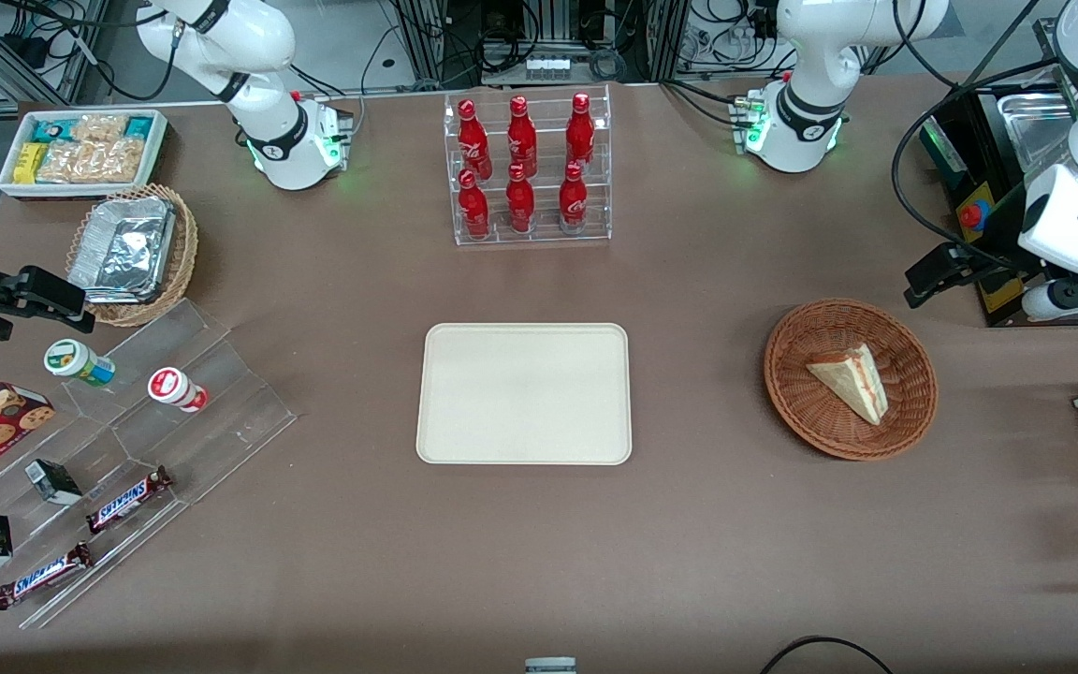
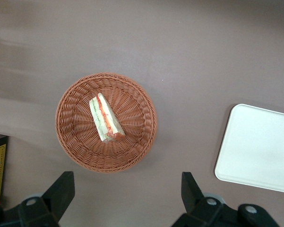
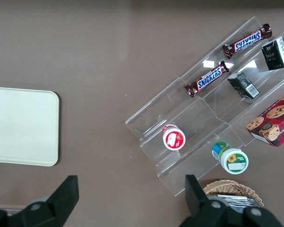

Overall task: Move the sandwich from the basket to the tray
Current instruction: 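Move the left gripper down over the wrapped sandwich in the wicker basket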

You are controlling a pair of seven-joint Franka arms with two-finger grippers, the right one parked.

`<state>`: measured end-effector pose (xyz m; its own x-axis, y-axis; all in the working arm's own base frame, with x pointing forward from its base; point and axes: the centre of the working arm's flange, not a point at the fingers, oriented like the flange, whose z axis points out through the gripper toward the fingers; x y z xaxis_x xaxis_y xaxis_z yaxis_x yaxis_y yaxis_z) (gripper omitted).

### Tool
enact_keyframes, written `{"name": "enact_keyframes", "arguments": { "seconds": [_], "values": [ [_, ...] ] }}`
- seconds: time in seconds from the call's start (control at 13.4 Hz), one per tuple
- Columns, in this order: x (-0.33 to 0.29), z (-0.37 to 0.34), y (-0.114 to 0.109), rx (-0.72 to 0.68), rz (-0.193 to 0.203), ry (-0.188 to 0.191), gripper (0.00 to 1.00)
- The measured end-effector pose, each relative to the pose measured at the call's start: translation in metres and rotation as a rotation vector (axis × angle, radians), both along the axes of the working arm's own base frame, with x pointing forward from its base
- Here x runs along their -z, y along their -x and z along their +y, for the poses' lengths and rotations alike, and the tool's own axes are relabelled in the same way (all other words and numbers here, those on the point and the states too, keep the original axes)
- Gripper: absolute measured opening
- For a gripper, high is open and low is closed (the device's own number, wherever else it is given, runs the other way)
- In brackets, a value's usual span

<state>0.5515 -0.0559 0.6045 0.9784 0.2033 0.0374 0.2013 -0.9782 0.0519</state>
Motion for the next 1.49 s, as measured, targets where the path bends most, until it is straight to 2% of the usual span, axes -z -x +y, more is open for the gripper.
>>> {"name": "enact_keyframes", "arguments": {
  "seconds": [0.3,0.6,0.82,0.97,1.12,1.26,1.49],
  "values": [
    [0.01,0.002,-0.005,0.001,0.018,-0.013,1.0],
    [0.073,0.012,-0.038,-0.042,0.084,-0.04,1.0],
    [0.148,0.012,-0.069,-0.202,0.117,-0.055,1.0],
    [0.192,0.012,-0.077,-0.344,0.121,-0.055,1.0],
    [0.227,0.011,-0.073,-0.473,0.138,-0.061,1.0],
    [0.255,0.011,-0.062,-0.54,0.161,-0.072,1.0],
    [0.297,0.015,-0.039,-0.611,0.156,-0.118,1.0]
  ]
}}
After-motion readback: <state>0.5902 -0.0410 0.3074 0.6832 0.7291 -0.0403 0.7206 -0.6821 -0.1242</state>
